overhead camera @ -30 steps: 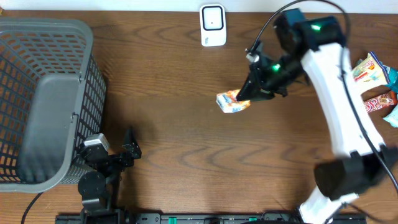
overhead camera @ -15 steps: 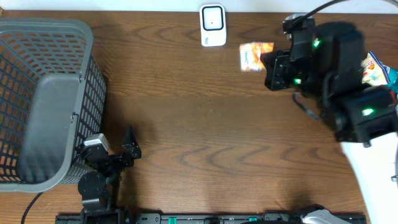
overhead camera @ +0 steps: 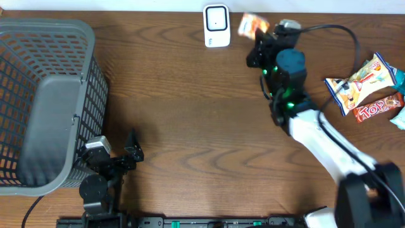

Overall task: Scan the item barcode
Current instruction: 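Hold the Kleenex box up in front of the scanner face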

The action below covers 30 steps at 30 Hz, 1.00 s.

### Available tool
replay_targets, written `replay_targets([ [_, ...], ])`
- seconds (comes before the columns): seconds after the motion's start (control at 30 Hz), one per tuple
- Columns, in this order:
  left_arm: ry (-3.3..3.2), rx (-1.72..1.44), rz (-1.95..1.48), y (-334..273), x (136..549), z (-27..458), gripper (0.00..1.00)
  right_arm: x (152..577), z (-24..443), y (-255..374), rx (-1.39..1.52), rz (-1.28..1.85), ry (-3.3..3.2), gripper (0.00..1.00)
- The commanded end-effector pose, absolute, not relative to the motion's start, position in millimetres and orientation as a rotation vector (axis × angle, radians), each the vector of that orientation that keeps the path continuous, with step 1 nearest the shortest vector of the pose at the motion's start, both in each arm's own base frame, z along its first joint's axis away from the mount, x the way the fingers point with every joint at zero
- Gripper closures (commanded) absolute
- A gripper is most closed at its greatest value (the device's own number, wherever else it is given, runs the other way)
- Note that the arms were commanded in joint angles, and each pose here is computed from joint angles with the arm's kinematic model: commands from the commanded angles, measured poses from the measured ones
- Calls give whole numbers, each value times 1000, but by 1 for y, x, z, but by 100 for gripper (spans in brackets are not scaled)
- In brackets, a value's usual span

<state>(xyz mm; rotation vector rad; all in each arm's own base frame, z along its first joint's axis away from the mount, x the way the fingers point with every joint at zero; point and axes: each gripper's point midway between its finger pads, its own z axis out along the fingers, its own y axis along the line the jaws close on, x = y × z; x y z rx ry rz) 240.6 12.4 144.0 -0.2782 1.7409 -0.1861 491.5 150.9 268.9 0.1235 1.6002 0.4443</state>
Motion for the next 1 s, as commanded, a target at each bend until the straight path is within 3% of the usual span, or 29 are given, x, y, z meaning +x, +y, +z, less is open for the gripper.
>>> replay_targets([
  [0.0, 1772, -285, -181, 13, 240, 130, 2, 506, 243, 167, 5, 410, 1559, 99],
  [0.3, 1772, -285, -181, 13, 240, 130, 3, 532, 226, 214, -170, 579, 1334, 99],
  [0.67, 1772, -285, -181, 13, 240, 130, 2, 618, 197, 247, -273, 460, 1412, 99],
  [0.97, 1772, -285, -181, 13, 240, 130, 2, 658, 158, 247, -265, 447, 1439, 99],
])
